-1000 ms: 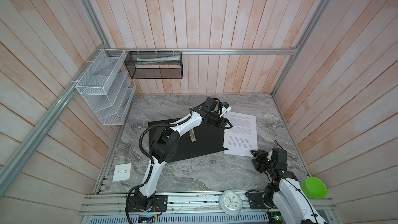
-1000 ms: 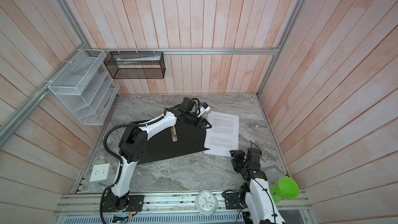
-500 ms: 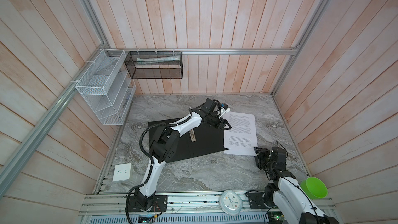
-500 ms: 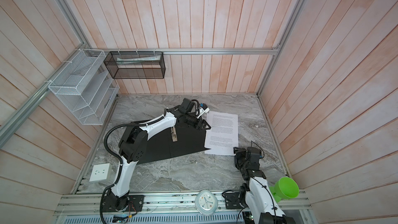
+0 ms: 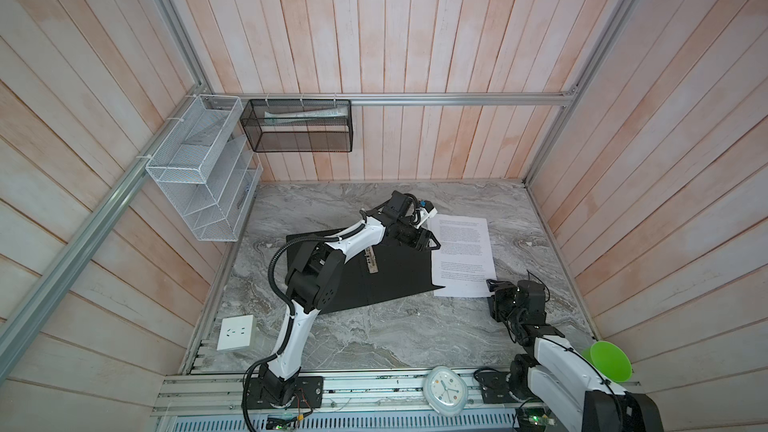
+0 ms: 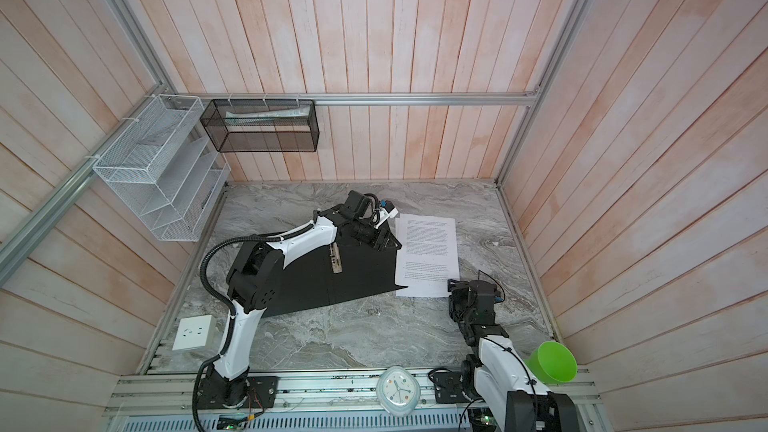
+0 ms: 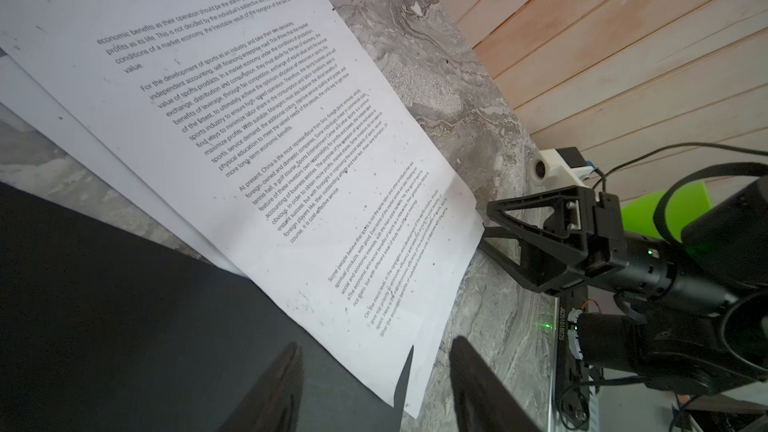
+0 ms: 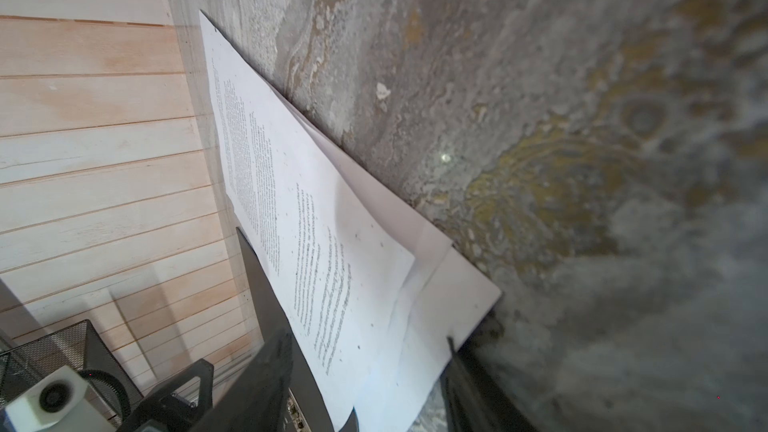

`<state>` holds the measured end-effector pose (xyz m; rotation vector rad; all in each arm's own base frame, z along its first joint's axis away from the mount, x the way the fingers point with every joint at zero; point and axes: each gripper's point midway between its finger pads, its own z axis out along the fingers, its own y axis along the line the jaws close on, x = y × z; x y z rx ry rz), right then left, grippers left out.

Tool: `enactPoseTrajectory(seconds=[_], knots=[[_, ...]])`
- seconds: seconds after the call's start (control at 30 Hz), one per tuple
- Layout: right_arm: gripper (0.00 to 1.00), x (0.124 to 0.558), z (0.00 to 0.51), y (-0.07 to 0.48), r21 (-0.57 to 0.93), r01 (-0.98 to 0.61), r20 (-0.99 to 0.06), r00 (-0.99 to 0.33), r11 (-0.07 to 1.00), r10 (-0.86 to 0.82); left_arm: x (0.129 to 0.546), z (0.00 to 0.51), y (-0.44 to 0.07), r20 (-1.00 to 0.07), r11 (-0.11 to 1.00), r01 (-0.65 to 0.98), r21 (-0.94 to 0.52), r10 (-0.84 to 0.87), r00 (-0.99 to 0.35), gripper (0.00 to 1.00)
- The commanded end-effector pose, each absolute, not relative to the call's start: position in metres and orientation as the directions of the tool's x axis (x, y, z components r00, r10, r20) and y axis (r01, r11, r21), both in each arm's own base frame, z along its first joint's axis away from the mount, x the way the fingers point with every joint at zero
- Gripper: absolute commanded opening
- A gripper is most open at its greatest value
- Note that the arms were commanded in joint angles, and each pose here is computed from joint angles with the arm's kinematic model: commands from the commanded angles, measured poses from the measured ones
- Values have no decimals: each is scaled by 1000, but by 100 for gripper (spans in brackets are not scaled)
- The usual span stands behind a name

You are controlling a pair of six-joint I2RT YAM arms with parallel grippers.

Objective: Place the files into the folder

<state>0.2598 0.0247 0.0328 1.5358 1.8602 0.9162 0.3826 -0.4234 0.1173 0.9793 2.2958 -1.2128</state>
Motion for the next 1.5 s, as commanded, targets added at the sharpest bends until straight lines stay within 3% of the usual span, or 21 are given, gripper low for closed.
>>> enactPoseTrajectory(seconds=[0.0,0.23,0.5,0.87,1.0,1.47], knots=[[59,223,-16,13,641,761,2,-129,97,992,380,139,-422,-627,359,740,-569,392,-673,59],[57,251,0,12,643,751,-38,-164,150,986,381,139,-417,-623,365,732,-576,383,-682,59],[44,275,-11,15,602,755,-77,-270,260,960,385,139,-407,-621,377,723,-579,370,-691,59],[9,305,-3,10,593,733,-134,-319,334,938,392,147,-394,-634,393,717,-575,340,-695,59],[1,308,4,7,591,722,-166,-329,361,930,395,152,-391,-640,396,718,-572,331,-693,59],[0,318,86,-9,664,614,-314,-287,426,905,394,173,-385,-657,392,724,-568,315,-685,59]])
